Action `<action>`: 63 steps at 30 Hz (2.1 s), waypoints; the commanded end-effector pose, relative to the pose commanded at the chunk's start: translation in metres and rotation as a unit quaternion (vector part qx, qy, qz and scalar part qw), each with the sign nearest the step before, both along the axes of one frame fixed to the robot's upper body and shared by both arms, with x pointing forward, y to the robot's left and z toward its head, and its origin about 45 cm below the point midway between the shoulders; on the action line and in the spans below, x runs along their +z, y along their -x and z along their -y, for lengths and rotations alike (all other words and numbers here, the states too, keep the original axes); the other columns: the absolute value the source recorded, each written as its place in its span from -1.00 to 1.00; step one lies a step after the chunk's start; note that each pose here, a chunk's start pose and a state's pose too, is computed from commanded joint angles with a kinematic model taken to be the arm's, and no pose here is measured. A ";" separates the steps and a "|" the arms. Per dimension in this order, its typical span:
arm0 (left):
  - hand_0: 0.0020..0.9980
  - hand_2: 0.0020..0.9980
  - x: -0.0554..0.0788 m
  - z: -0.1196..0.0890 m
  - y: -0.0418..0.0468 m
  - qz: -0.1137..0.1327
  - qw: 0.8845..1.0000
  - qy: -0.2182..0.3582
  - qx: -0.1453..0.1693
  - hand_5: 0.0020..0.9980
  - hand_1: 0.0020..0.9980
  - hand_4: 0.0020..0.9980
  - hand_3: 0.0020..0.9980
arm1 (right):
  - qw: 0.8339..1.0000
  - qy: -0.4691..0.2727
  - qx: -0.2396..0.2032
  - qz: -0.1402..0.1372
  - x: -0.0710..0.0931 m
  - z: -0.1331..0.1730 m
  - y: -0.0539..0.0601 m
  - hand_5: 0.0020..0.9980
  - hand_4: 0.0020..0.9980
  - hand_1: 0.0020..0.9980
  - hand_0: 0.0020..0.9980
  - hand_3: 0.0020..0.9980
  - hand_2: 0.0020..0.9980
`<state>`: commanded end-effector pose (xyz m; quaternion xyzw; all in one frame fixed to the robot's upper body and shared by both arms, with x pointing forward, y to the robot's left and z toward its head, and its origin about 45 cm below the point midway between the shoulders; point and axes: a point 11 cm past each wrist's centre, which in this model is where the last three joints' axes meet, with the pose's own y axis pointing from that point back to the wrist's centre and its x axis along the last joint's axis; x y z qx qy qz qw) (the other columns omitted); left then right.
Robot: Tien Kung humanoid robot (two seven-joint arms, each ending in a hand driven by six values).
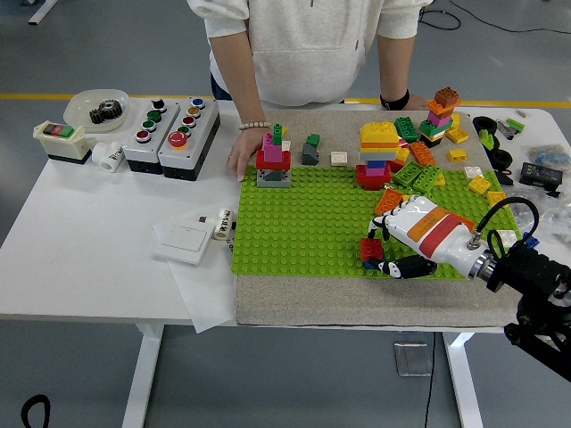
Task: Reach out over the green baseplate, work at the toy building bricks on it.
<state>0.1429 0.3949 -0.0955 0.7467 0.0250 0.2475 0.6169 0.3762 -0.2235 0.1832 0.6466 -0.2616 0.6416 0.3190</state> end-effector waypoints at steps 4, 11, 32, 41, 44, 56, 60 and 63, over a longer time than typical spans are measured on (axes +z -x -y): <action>0.31 0.36 0.000 0.001 -0.0004 0.001 1.000 0.001 0.000 0.32 0.29 0.33 0.22 | 1.000 0.011 -0.008 0.000 -0.005 0.007 -0.002 -0.11 0.45 -0.31 -0.54 -0.07 -0.12; 0.32 0.36 0.000 0.001 -0.0002 0.001 1.000 0.001 -0.001 0.32 0.29 0.33 0.22 | 1.000 0.015 -0.011 0.003 -0.005 0.011 -0.003 -0.11 0.45 -0.31 -0.53 -0.06 -0.12; 0.32 0.35 0.000 0.002 -0.0004 0.000 1.000 0.002 0.000 0.32 0.29 0.32 0.22 | 1.000 0.018 -0.002 0.001 -0.006 0.005 -0.002 -0.13 0.45 -0.29 -0.53 -0.06 -0.10; 0.32 0.36 0.000 0.001 0.0005 -0.001 1.000 0.002 0.000 0.32 0.29 0.32 0.22 | 1.000 0.023 -0.003 -0.001 -0.007 0.005 -0.003 -0.14 0.46 -0.19 -0.51 0.00 0.00; 0.32 0.36 -0.001 0.001 0.0014 -0.002 1.000 0.003 0.000 0.32 0.29 0.32 0.22 | 1.000 0.024 -0.003 -0.002 -0.009 0.005 -0.003 -0.14 0.46 -0.19 -0.51 0.00 0.00; 0.32 0.36 -0.001 0.002 0.0032 -0.004 1.000 0.002 -0.002 0.32 0.30 0.32 0.22 | 1.000 0.024 -0.005 -0.008 -0.011 0.005 -0.002 -0.14 0.56 0.02 -0.35 0.27 0.32; 0.32 0.35 -0.001 0.001 0.0035 -0.005 1.000 0.002 -0.002 0.32 0.30 0.32 0.22 | 1.000 0.020 -0.006 -0.006 -0.010 0.005 -0.002 -0.13 0.64 0.15 -0.29 0.52 0.45; 0.32 0.36 -0.001 0.001 0.0033 -0.005 1.000 0.002 -0.003 0.32 0.30 0.32 0.22 | 1.000 0.019 -0.008 -0.004 -0.009 0.005 -0.003 -0.15 0.67 0.17 -0.26 0.64 0.48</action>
